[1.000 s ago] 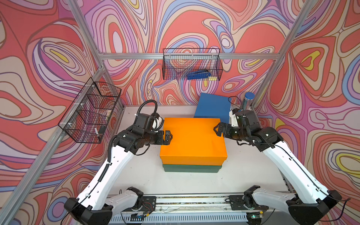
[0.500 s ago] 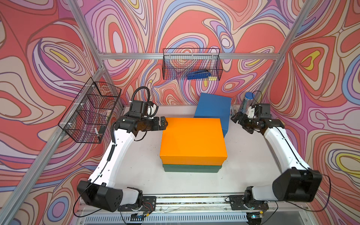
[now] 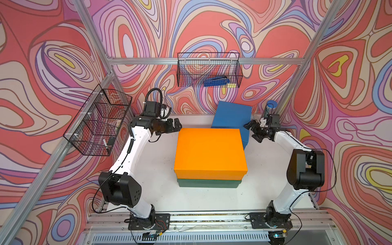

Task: Stack the shoeboxes
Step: Move the shoebox to the center of the board, then pick up the shoebox from the center of the board.

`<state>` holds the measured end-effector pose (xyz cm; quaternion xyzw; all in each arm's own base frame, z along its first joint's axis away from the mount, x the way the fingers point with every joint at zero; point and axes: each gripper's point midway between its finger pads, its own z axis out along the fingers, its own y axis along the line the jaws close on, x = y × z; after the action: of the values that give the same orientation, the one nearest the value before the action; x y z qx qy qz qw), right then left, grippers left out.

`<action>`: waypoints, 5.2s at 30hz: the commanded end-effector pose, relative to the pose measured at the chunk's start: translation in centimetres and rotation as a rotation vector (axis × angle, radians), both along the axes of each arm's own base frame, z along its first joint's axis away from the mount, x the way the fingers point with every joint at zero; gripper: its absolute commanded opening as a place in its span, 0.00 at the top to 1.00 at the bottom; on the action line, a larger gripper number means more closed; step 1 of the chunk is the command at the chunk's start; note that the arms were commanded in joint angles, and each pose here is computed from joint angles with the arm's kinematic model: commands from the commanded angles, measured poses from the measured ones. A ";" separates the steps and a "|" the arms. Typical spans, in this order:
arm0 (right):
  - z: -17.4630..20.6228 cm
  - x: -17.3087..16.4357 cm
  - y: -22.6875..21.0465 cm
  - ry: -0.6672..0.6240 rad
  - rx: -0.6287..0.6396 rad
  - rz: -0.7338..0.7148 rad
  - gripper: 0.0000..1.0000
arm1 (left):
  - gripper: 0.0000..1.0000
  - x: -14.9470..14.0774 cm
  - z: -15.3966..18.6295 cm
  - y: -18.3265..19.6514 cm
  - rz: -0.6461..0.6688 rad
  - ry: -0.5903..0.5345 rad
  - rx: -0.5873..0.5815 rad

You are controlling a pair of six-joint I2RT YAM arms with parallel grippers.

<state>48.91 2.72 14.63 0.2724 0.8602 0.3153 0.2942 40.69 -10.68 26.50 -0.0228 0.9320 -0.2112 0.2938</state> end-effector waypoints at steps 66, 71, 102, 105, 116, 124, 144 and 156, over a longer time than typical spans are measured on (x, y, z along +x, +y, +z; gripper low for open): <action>-4.1 1.4 8.0 0.096 -0.072 0.135 0.09 | 0.04 19.8 -12.3 -5.6 -0.007 0.070 -0.089; -5.8 0.4 10.2 0.117 -0.025 0.223 0.20 | 0.03 20.1 -13.0 -6.7 -0.028 0.076 -0.138; -3.3 1.7 10.9 -0.092 0.058 0.204 0.11 | 0.00 20.2 -11.6 -11.5 -0.156 0.020 -0.291; -2.2 2.8 9.5 -0.118 0.028 0.199 0.07 | 0.00 20.4 -11.1 -10.8 -0.143 0.015 -0.297; -1.8 8.8 9.5 -0.168 0.047 0.208 0.02 | 0.00 20.8 -10.1 -8.1 -0.051 0.014 -0.334; -6.6 10.8 11.2 -0.091 0.080 0.228 0.02 | 0.00 20.4 -11.4 -7.9 -0.012 0.074 -0.382; -5.8 13.9 17.5 -0.140 0.131 0.468 0.12 | 0.00 18.7 -11.9 -9.4 -0.028 0.093 -0.413; -5.3 15.9 20.3 -0.220 0.218 0.523 0.22 | 0.03 17.1 -11.5 -9.3 -0.020 0.042 -0.459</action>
<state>65.50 20.86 11.29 0.0461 0.8248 0.4824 0.2915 57.07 -19.33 11.78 -0.1006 0.8851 -0.3973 0.2205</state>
